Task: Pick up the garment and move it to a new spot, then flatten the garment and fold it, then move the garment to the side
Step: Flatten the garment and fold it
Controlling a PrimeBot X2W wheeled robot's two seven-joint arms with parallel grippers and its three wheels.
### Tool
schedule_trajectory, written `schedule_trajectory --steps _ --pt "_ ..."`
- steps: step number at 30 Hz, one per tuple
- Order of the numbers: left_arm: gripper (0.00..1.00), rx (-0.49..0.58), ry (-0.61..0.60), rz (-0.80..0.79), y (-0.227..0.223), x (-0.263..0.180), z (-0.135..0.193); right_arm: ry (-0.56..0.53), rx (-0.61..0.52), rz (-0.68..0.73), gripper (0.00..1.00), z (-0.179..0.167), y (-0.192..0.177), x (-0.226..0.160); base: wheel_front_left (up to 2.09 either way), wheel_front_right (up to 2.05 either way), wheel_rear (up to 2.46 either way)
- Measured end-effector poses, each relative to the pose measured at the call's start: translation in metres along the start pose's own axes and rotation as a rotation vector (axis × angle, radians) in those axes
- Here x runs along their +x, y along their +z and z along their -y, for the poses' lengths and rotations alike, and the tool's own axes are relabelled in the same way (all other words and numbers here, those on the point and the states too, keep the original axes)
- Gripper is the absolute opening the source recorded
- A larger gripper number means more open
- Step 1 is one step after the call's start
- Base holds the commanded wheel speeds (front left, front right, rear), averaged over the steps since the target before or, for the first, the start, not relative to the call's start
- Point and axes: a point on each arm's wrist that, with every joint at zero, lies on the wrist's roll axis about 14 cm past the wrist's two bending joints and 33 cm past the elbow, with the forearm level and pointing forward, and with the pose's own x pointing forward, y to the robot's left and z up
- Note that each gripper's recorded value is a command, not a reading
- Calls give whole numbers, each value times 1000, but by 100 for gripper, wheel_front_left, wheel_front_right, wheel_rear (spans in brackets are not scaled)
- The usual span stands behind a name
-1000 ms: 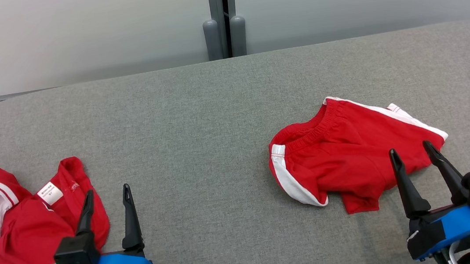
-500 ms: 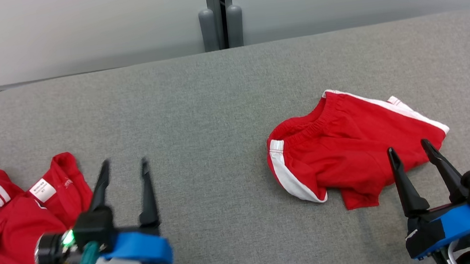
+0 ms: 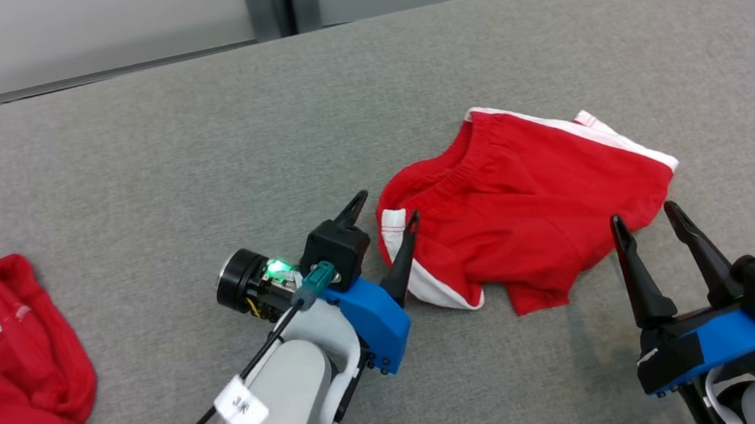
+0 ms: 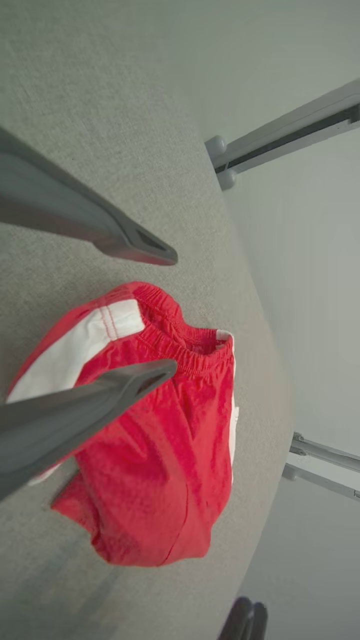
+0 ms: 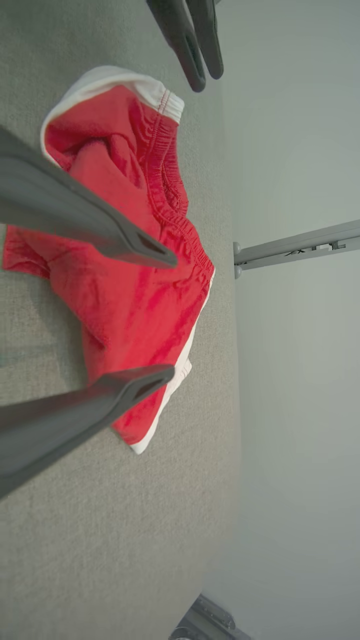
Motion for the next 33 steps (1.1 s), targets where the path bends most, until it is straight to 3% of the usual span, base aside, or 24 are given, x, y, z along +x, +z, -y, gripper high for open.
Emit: schedule_trajectory --steps 5,6,8,15,24,33 --pt "100 -57 0 -178 -45 6 -2 -31 4 -10 100 9 -5 -4 0 0 0" --pt "71 -72 0 -206 -52 5 -3 -35 5 -10 100 10 -6 -5 0 0 0" --pt "0 -115 -10 -252 -63 2 -1 -38 9 -13 100 11 -8 -5 0 0 0" --pt "0 -145 37 -148 -50 -4 -12 -29 17 4 100 7 -4 0 0 0 0" --pt "0 -186 291 -177 -89 -88 -52 15 31 14 100 -8 0 4 0 0 0" --pt "0 -272 456 -284 -124 -163 -58 47 34 14 100 -20 4 2 0 0 0"
